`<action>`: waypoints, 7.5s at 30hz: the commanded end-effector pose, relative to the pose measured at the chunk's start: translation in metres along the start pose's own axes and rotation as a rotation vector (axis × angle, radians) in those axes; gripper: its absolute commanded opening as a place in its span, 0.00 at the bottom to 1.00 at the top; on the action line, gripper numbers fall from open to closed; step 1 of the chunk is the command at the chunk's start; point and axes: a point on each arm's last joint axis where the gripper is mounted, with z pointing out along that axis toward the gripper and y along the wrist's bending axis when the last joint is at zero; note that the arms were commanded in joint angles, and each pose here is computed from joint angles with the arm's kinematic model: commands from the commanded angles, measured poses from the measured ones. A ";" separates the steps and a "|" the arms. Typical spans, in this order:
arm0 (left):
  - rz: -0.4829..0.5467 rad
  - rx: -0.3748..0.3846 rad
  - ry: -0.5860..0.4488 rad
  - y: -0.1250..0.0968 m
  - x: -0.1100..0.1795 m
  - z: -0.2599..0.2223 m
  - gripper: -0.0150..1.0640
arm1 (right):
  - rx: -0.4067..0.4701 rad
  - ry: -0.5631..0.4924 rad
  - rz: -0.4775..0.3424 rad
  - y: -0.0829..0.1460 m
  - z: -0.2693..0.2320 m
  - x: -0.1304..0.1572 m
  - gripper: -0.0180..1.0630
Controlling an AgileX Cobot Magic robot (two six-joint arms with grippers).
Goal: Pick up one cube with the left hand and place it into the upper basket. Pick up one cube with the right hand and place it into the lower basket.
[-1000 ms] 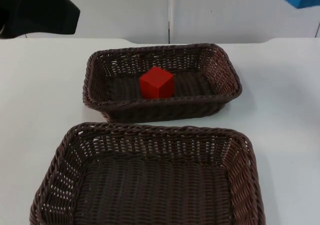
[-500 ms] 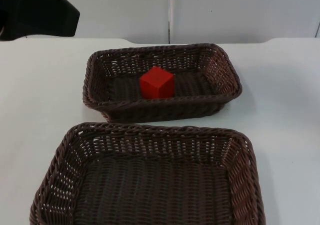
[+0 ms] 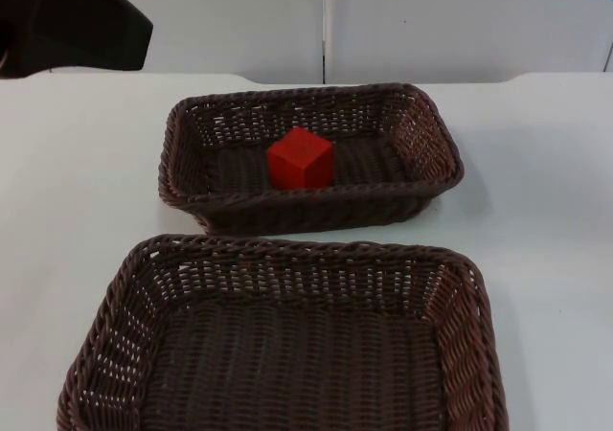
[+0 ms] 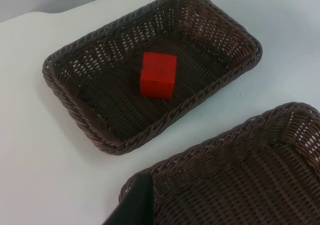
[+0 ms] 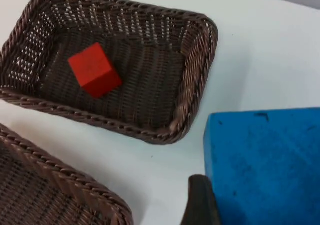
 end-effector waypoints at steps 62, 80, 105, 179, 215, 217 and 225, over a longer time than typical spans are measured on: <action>-0.004 -0.003 -0.008 0.000 0.001 -0.001 0.99 | -0.365 0.199 -0.591 0.172 0.094 0.086 0.02; 0.003 -0.007 -0.007 0.001 0.001 -0.001 0.99 | -0.289 0.157 -0.597 0.196 0.192 0.131 0.02; 0.005 -0.009 -0.007 0.001 0.001 -0.001 0.99 | -0.277 0.207 -0.589 0.194 0.210 0.146 0.74; 0.134 0.020 -0.196 -0.018 0.037 -0.109 0.99 | -0.426 -0.467 -0.465 0.130 -0.099 0.107 0.83; 0.039 -0.081 -0.236 -0.013 0.144 -0.139 0.99 | -0.281 -0.444 -0.358 0.076 -0.135 0.175 0.83; 0.016 -0.075 -0.211 -0.013 0.148 -0.133 0.99 | -0.259 -0.441 -0.338 0.069 -0.141 0.181 0.83; 0.001 -0.074 -0.172 -0.011 0.153 -0.124 0.99 | -0.260 -0.439 -0.256 0.053 -0.159 0.205 0.83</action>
